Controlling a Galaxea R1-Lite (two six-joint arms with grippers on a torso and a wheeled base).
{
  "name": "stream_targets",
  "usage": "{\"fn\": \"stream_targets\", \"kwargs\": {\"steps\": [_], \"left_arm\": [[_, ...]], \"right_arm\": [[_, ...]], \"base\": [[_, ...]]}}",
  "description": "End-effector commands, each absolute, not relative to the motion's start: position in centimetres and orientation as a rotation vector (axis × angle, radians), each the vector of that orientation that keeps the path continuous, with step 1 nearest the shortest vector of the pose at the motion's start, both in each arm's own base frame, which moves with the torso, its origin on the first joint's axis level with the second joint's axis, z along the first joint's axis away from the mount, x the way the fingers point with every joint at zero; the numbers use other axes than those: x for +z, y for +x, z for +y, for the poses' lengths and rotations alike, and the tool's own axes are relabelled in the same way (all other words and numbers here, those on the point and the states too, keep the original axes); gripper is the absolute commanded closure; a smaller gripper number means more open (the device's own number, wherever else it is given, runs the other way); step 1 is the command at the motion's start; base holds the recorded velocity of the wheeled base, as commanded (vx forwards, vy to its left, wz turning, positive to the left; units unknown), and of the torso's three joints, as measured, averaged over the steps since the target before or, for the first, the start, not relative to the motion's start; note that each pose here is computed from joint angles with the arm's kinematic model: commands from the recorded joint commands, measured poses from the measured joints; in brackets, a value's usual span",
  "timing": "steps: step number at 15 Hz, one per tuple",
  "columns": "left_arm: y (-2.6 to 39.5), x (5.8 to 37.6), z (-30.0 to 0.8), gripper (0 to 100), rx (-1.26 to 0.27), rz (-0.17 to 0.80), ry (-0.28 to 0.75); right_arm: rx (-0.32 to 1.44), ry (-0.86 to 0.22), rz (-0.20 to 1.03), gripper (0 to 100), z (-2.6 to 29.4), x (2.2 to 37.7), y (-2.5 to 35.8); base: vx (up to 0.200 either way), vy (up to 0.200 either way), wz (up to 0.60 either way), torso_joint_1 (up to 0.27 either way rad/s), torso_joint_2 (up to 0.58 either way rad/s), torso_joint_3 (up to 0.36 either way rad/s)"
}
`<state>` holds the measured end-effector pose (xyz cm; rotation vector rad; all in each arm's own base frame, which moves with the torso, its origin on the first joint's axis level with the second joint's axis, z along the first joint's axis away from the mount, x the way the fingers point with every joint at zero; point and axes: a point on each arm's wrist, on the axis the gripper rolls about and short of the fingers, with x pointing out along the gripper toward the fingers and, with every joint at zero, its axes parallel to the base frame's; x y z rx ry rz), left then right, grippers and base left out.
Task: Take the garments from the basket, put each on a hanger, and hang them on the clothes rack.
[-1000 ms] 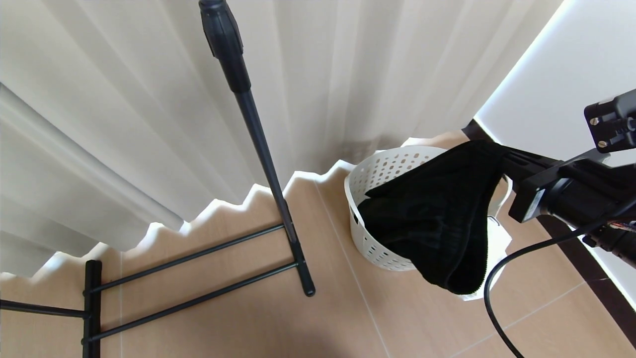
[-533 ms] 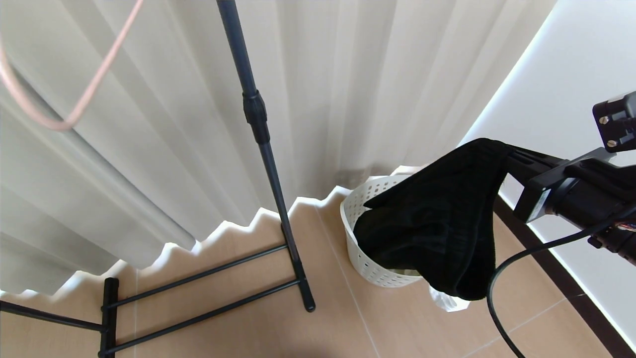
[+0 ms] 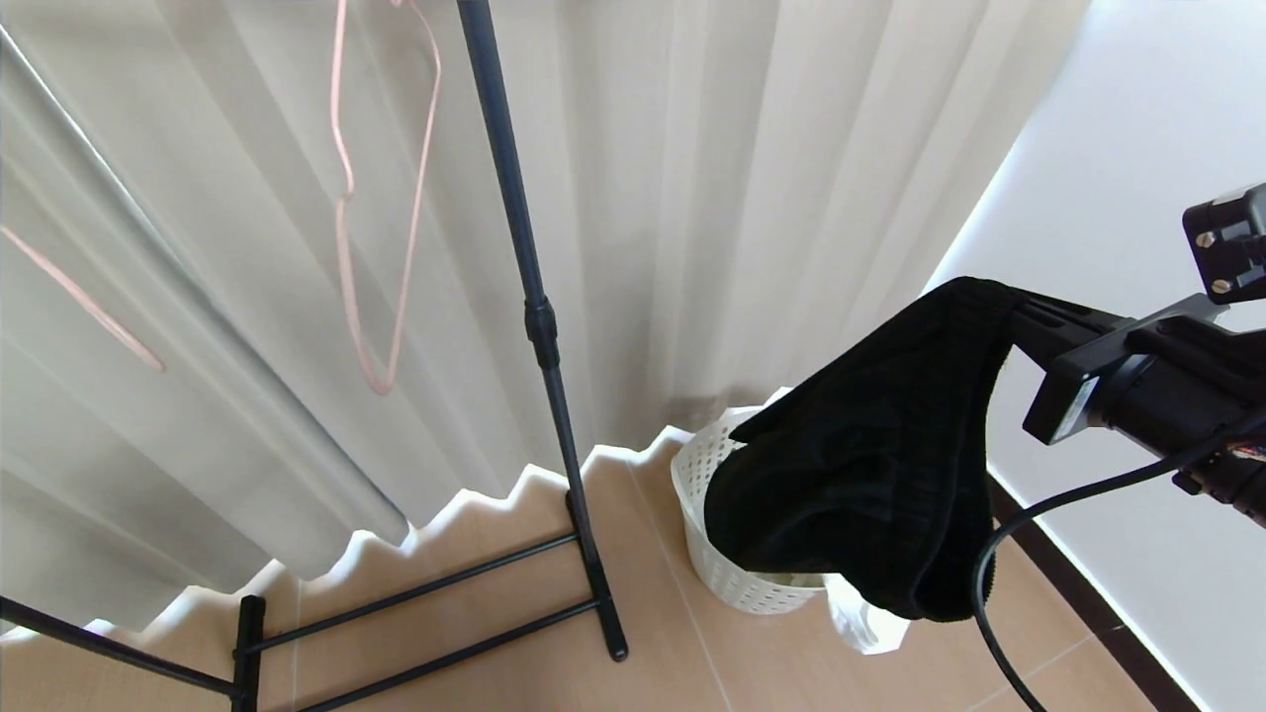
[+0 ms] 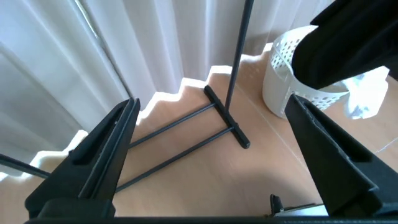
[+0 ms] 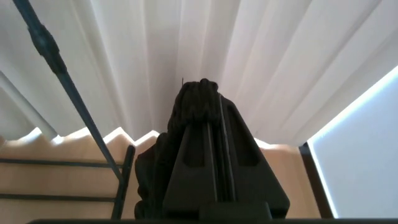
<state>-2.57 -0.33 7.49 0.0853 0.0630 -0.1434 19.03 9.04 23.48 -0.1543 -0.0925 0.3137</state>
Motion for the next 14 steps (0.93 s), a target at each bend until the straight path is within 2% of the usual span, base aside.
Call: {"fn": "stream_targets", "kwargs": {"steps": [1, 14], "left_arm": [[-2.58, 7.49, -0.34, 0, -0.143, 0.063, 0.085], [-2.58, 7.49, -0.34, 0, -0.143, 0.063, 0.085]], "right_arm": [[0.314, -0.156, -0.09, 100, 9.07, 23.41, 19.06], [0.314, -0.155, -0.087, 100, 9.07, 23.31, 19.07]], "base": [[0.0, 0.0, 0.0, 0.159, -0.5, -0.144], [0.0, 0.0, 0.0, 0.207, -0.55, -0.143]]}}
